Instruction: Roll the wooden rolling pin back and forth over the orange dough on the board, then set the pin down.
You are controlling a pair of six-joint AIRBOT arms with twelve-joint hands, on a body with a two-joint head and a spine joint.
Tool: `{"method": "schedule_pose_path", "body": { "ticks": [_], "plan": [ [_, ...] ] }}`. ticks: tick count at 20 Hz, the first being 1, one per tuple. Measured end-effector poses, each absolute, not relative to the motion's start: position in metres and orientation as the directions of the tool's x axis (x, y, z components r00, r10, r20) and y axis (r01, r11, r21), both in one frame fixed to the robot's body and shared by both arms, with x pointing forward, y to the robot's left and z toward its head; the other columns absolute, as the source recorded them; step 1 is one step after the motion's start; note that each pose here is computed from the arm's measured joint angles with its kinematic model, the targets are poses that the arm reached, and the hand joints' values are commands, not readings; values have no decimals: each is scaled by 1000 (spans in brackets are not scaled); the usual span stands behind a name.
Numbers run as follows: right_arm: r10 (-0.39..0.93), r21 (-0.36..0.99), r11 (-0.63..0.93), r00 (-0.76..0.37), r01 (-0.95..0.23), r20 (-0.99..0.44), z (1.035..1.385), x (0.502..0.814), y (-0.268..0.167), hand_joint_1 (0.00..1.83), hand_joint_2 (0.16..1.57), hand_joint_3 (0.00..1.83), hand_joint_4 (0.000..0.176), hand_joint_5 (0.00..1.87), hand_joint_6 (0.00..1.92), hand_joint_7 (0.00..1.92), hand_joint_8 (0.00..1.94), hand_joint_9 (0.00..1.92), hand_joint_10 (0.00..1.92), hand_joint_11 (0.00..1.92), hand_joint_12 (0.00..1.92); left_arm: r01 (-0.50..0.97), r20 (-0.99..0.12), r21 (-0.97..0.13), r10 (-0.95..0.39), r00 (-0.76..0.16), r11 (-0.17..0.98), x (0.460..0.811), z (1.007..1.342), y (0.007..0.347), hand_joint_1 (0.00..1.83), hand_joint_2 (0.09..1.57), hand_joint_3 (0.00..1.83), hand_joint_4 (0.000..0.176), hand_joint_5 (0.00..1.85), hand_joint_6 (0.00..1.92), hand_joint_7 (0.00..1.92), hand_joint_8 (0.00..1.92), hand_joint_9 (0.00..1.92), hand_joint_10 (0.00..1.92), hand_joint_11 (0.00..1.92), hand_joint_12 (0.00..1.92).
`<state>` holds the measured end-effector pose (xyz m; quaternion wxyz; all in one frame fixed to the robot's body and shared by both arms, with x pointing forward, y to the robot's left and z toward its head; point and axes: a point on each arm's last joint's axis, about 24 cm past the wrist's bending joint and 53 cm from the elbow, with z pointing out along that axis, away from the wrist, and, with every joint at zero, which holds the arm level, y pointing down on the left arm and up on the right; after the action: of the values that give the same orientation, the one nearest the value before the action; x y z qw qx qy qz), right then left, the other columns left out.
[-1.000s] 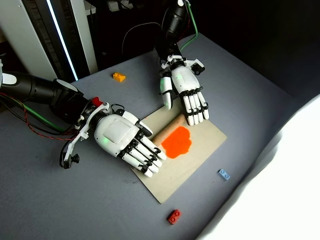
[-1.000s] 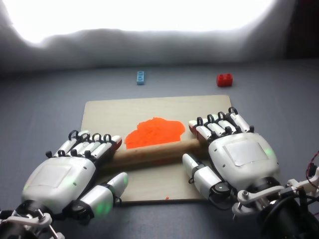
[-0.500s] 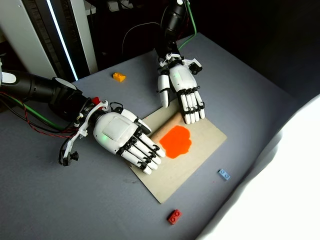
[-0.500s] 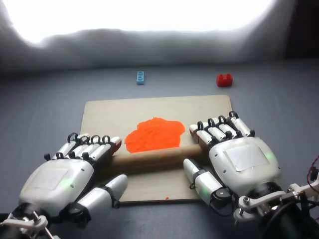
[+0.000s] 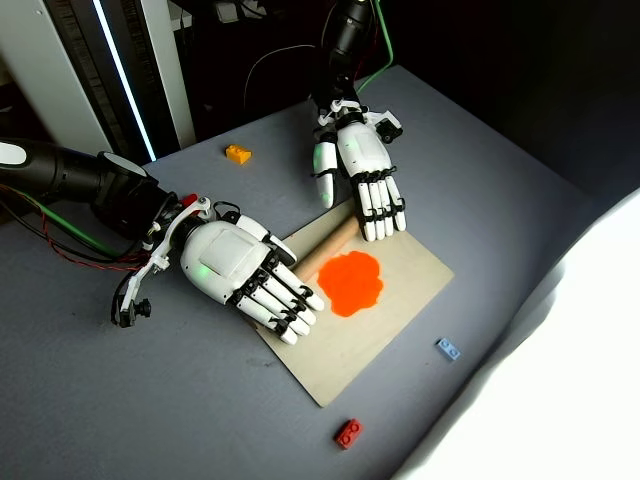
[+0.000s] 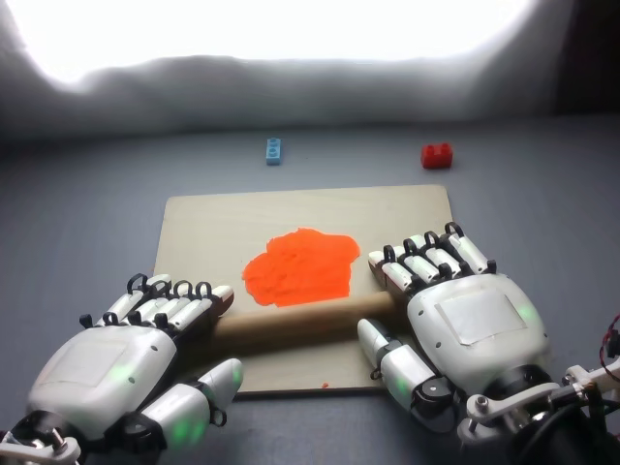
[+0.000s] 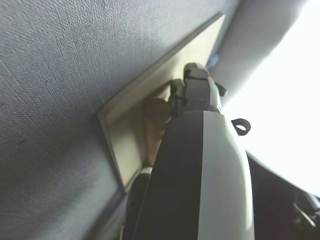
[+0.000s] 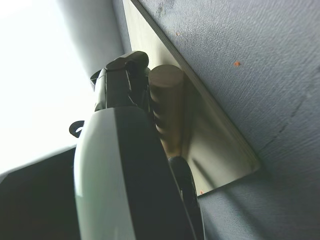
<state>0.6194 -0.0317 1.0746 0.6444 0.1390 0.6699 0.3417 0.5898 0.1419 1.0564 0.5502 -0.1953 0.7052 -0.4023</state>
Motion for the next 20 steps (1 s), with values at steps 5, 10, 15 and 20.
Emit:
{"method": "schedule_pose_path", "body": {
  "ticks": [5,10,15,20],
  "plan": [
    [627,637,727,-130,-256,-768,1076,616,-30,0,1549,0,0,367,3,363,2,293,1,0,739,170,-626,-777,-713,-317,606,590,1053,143,0,1551,0,0,196,3,233,2,197,6,0,266],
    [614,624,737,-131,-258,-779,1074,613,-30,0,1551,0,0,372,8,375,6,308,9,0,749,176,-625,-778,-717,-309,603,592,1053,142,0,1550,0,0,191,7,229,5,190,6,0,219],
    [610,621,741,-128,-255,-782,1074,613,-30,0,1552,0,0,363,3,366,4,293,1,0,686,176,-625,-778,-719,-305,602,594,1054,143,0,1553,1,0,185,11,227,7,180,6,0,142],
    [606,615,746,-122,-256,-786,1075,612,-30,0,1551,0,0,351,0,354,0,283,0,0,727,174,-619,-783,-723,-306,597,594,1054,143,0,1550,0,0,175,2,210,2,171,3,0,134]
  ]
}}
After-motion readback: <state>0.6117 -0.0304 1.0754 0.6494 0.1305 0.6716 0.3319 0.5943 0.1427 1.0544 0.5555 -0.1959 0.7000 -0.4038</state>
